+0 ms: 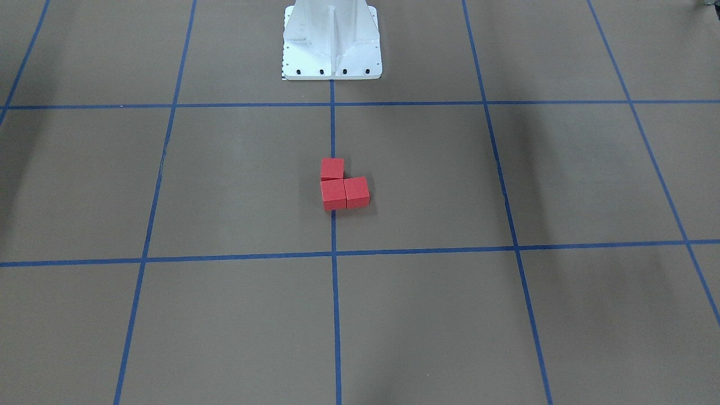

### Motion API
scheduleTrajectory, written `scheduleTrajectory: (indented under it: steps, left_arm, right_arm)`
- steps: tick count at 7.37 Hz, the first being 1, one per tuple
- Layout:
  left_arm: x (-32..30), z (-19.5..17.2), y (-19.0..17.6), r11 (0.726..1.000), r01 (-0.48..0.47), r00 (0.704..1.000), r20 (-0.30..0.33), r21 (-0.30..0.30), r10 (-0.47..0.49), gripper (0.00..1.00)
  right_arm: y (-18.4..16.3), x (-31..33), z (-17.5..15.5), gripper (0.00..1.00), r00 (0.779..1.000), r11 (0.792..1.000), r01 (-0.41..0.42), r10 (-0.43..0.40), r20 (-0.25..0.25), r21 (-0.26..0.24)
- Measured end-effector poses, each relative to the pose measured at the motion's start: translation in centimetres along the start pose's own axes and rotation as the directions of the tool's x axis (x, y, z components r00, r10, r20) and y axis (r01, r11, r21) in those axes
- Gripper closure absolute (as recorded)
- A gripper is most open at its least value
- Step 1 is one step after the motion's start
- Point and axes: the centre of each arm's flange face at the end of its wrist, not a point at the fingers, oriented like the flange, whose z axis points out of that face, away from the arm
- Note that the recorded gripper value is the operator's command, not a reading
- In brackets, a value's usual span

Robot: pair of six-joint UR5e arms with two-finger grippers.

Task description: Form red blocks into L shape at center

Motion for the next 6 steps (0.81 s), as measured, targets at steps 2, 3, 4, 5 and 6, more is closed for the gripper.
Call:
scheduleTrajectory:
  steps: [2,3,4,5,6]
  left_arm:
    - [0.05,0.02,0.08,1.0,-0.002,1.0,-0.001,0.0,0.002,0.0]
    - [0.13,-0.05,0.07,1.0,-0.004,1.0,0.0,0.002,0.004,0.0]
    - [0.21,-0.13,0.06,1.0,-0.006,1.0,0.0,0.004,0.006,0.0]
    - [0.24,-0.15,0.06,1.0,-0.006,1.0,0.0,0.004,0.006,0.0]
    - [0.23,-0.15,0.06,1.0,-0.006,1.0,0.0,0.004,0.006,0.0]
  right_arm:
    - [-0.09,-0.06,-0.06,0.0,1.0,1.0,0.0,0.0,0.0,0.001]
    - [-0.11,-0.08,-0.08,0.0,1.0,1.0,0.0,0.0,0.0,0.002]
    - [-0.15,-0.09,-0.11,0.0,1.0,1.0,0.0,0.0,0.0,0.002]
    - [-0.18,-0.1,-0.13,0.0,1.0,1.0,0.0,0.0,0.0,0.003]
    - [-0.25,-0.12,-0.17,0.0,1.0,1.0,0.001,-0.001,0.0,0.004]
